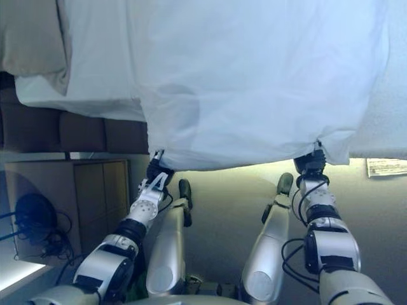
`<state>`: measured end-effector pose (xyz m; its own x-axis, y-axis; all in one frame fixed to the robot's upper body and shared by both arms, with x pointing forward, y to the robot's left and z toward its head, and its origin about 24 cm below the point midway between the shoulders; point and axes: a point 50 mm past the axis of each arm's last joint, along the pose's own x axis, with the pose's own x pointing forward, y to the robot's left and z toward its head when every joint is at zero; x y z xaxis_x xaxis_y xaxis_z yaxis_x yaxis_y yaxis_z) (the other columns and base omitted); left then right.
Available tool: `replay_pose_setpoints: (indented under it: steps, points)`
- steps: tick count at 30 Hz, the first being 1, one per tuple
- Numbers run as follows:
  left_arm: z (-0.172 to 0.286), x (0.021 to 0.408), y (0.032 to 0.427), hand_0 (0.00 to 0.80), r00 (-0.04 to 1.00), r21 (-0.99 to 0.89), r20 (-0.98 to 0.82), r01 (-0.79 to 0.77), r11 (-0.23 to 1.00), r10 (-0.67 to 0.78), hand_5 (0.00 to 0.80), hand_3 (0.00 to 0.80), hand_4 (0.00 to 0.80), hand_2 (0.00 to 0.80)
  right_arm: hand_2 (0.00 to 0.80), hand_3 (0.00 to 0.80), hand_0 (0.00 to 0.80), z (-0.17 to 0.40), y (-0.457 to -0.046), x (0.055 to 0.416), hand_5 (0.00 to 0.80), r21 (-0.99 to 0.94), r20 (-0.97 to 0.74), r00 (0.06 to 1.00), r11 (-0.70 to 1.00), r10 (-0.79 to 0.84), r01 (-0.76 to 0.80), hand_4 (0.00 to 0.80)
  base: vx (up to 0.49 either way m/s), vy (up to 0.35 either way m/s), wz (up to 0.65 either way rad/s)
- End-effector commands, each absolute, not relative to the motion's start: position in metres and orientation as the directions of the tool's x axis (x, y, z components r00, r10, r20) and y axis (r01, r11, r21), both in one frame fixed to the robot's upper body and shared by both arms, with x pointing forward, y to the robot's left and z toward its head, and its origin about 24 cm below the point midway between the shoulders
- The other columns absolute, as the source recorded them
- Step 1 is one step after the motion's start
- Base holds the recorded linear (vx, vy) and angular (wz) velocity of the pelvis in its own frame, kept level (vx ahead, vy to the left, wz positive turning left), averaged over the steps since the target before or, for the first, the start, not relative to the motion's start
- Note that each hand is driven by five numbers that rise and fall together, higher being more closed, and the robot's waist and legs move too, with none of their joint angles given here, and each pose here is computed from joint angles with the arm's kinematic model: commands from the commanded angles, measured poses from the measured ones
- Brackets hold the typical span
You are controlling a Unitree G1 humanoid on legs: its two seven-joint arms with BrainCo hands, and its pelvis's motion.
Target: Make the bed neatly
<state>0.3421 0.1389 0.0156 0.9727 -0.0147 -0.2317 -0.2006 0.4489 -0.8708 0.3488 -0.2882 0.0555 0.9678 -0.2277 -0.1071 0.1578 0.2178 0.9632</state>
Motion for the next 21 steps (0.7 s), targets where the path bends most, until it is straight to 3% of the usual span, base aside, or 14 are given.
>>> replay_pose_setpoints:
  steps: [1,11,16,21]
  points:
    - [0.039,0.357,0.184,0.8,0.974,-0.848,-0.18,-0.226,0.48,0.141,0.8,0.8,0.8,0.8,0.8,0.8,0.8,0.059,-0.291,0.351,0.8,0.946,-0.116,0.973,0.277,-0.202,0.17,0.8,-0.025,0.089,-0.16]
    - [0.045,0.37,0.174,0.8,0.977,-0.832,-0.193,-0.209,0.514,0.086,0.8,0.8,0.8,0.8,0.8,0.8,0.8,0.06,-0.291,0.356,0.8,0.944,-0.187,0.953,0.226,-0.237,0.242,0.8,-0.047,0.056,-0.02]
    - [0.033,0.367,0.178,0.8,0.937,-0.716,-0.319,-0.337,0.612,0.142,0.8,0.8,0.8,0.8,0.8,0.8,0.8,0.046,-0.296,0.349,0.8,0.887,-0.363,0.884,0.181,-0.294,0.424,0.8,-0.02,0.028,0.04]
    - [0.027,0.365,0.191,0.8,0.892,-0.605,-0.398,-0.429,0.671,0.212,0.8,0.8,0.8,0.8,0.8,0.8,0.8,0.037,-0.301,0.342,0.8,0.852,-0.413,0.857,0.201,-0.307,0.483,0.8,0.004,0.047,-0.01]
